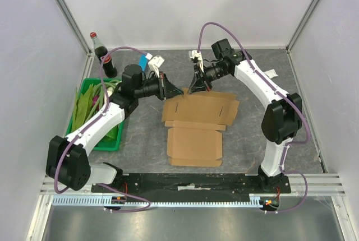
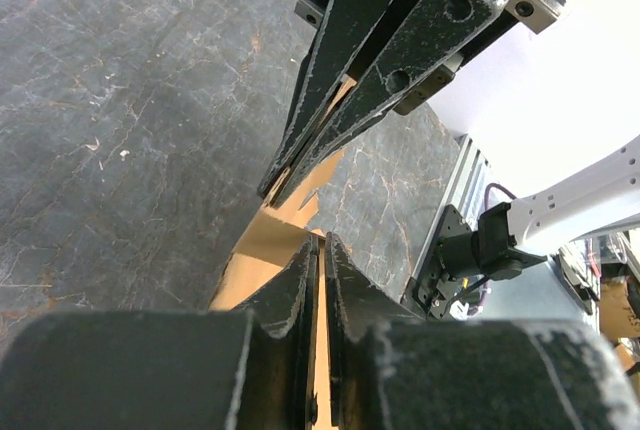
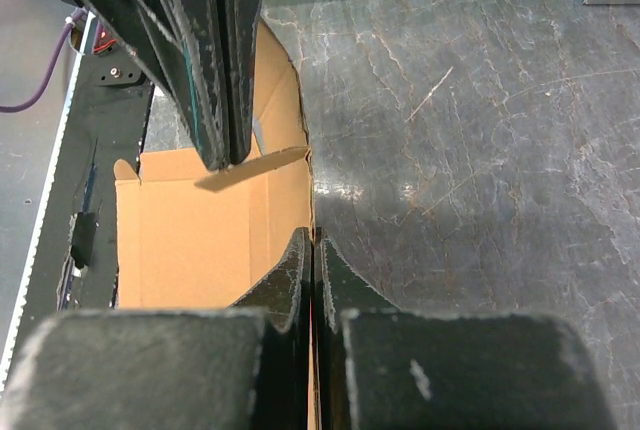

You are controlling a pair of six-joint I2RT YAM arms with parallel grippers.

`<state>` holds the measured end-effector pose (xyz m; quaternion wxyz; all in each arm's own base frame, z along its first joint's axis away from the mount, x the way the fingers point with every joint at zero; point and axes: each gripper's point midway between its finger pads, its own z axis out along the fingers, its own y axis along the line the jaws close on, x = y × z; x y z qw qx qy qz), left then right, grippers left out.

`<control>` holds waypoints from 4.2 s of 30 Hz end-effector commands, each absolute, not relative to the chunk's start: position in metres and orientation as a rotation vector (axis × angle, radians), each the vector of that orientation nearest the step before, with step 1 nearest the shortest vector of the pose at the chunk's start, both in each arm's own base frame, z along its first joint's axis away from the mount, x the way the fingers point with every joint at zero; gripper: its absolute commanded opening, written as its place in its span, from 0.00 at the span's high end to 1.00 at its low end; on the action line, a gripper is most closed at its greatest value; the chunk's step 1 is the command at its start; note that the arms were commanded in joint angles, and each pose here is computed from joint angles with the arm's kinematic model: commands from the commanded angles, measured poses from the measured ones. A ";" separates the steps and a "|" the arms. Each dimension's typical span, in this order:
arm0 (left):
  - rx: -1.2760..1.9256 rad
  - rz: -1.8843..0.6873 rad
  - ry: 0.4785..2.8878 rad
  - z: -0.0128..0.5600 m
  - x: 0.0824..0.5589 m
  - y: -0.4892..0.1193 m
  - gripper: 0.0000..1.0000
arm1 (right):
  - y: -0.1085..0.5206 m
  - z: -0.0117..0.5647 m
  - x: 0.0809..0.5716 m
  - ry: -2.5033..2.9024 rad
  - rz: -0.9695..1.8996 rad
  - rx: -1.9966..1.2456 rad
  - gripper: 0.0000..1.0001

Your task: Fold the paper box

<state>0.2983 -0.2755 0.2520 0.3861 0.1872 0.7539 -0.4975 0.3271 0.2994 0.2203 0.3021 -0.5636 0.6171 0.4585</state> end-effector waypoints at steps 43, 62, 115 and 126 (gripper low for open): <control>0.040 -0.729 2.039 0.158 0.279 -0.220 0.44 | 0.287 0.234 0.363 1.743 1.133 -1.271 1.00; 0.120 -0.851 2.009 0.166 0.298 -0.237 0.51 | 0.288 0.245 0.359 1.701 1.156 -1.280 1.00; -0.019 -0.790 1.889 0.162 0.316 -0.214 0.47 | 0.295 0.188 0.355 1.582 0.069 -1.343 1.00; 0.102 -0.838 1.847 0.190 0.304 -0.221 0.63 | 0.297 0.218 0.370 1.473 -0.032 -1.358 1.00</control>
